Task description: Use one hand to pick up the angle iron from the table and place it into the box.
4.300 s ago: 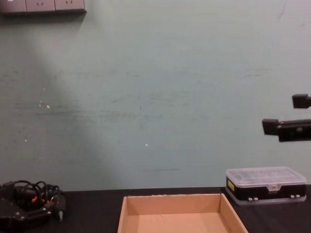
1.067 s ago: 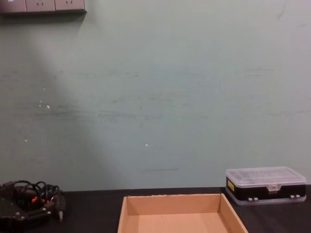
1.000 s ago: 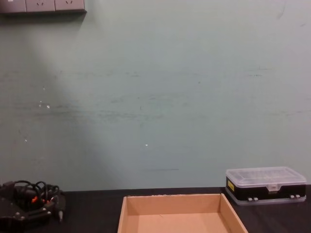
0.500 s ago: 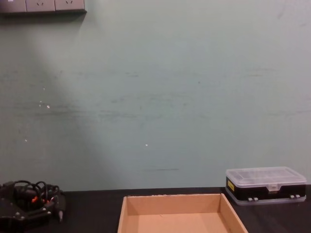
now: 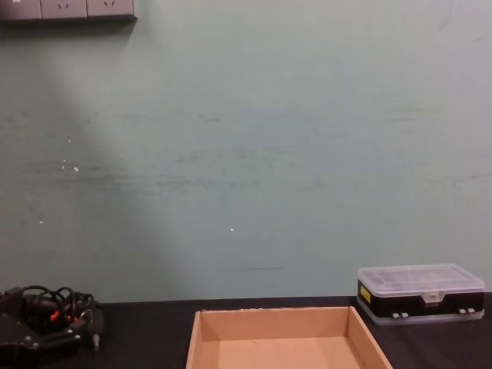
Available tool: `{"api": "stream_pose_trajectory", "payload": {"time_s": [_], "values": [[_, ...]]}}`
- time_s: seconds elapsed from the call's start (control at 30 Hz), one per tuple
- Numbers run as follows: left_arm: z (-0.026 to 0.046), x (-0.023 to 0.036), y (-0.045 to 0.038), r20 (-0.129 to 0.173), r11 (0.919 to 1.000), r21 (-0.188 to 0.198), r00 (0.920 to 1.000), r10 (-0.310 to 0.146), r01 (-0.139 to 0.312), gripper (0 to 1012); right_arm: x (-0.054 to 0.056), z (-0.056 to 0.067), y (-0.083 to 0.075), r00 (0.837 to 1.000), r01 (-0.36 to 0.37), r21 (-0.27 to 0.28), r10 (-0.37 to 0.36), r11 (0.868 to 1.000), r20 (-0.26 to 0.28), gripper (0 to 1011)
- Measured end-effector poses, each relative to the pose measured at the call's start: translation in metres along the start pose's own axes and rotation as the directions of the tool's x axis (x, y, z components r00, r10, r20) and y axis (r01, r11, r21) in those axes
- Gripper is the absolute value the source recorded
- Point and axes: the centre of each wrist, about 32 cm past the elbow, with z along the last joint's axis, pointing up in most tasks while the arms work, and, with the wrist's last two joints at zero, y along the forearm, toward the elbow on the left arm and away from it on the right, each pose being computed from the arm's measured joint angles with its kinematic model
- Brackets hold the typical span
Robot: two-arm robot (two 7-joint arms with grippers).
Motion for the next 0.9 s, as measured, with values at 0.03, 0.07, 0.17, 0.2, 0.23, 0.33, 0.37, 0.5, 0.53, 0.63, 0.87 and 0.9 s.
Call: {"api": "stream_pose_trajectory", "payload": {"time_s": [0.03, 0.07, 0.17, 0.2, 0.23, 0.33, 0.37, 0.5, 0.53, 0.63, 0.87, 0.9], "values": [[0.0000, 0.0000, 0.0000, 0.000, 1.0000, 0.000, 1.0000, 0.000, 0.000, 1000, 0.001, 0.002, -0.001, 1.000, 0.002, 0.008, -0.002, 1.000, 0.004, 54], [0.0000, 0.0000, 0.0000, 0.000, 1.0000, 0.000, 1.0000, 0.000, 0.000, 1000, 0.003, 0.006, -0.002, 1.000, 0.009, 0.027, -0.009, 1.000, 0.012, 54], [0.0000, 0.0000, 0.0000, 0.000, 1.0000, 0.000, 1.0000, 0.000, 0.000, 1000, 0.008, 0.017, -0.007, 0.999, 0.033, 0.072, -0.035, 0.997, 0.036, 54], [0.0000, 0.0000, 0.0000, 0.000, 1.0000, 0.000, 1.0000, 0.000, 0.000, 1000, 0.010, 0.019, -0.008, 0.998, 0.040, 0.082, -0.044, 0.996, 0.042, 54], [0.0000, 0.0000, 0.0000, 0.000, 1.0000, 0.000, 1.0000, 0.000, 0.000, 1000, 0.014, 0.026, -0.010, 0.996, 0.065, 0.108, -0.071, 0.992, 0.056, 54], [0.0000, 0.0000, 0.0000, 0.000, 1.0000, 0.000, 1.0000, 0.000, 0.000, 1000, 0.021, 0.035, -0.013, 0.991, 0.100, 0.145, -0.112, 0.984, 0.073, 54], [0.0000, 0.0000, 0.0000, 0.000, 1.0000, 0.000, 1.0000, 0.000, 0.000, 1000, 0.023, 0.037, -0.014, 0.989, 0.112, 0.155, -0.125, 0.982, 0.077, 54], [0.0000, 0.0000, 0.0000, 0.000, 1.0000, 0.000, 1.0000, 0.000, 0.000, 1000, 0.037, 0.051, -0.011, 0.969, 0.202, 0.219, -0.227, 0.955, 0.095, 54], [0.0000, 0.0000, 0.0000, 0.000, 1.0000, 0.000, 1.0000, 0.000, 0.000, 1000, 0.039, 0.052, -0.010, 0.965, 0.216, 0.228, -0.242, 0.950, 0.096, 53], [0.0000, 0.0000, 0.0000, 0.000, 1.0000, 0.000, 1.0000, 0.000, 0.000, 1000, 0.048, 0.057, -0.003, 0.951, 0.258, 0.257, -0.291, 0.931, 0.101, 54], [0.0000, 0.0000, 0.0000, 0.000, 1.0000, 0.000, 1.0000, 0.000, 0.000, 1000, 0.066, 0.061, 0.023, 0.930, 0.318, 0.278, -0.354, 0.907, 0.093, 54], [0.0000, 0.0000, 0.0000, 0.000, 1.0000, 0.000, 1.0000, 0.000, 0.000, 1000, 0.070, 0.062, 0.030, 0.929, 0.321, 0.279, -0.358, 0.905, 0.093, 54]]}}
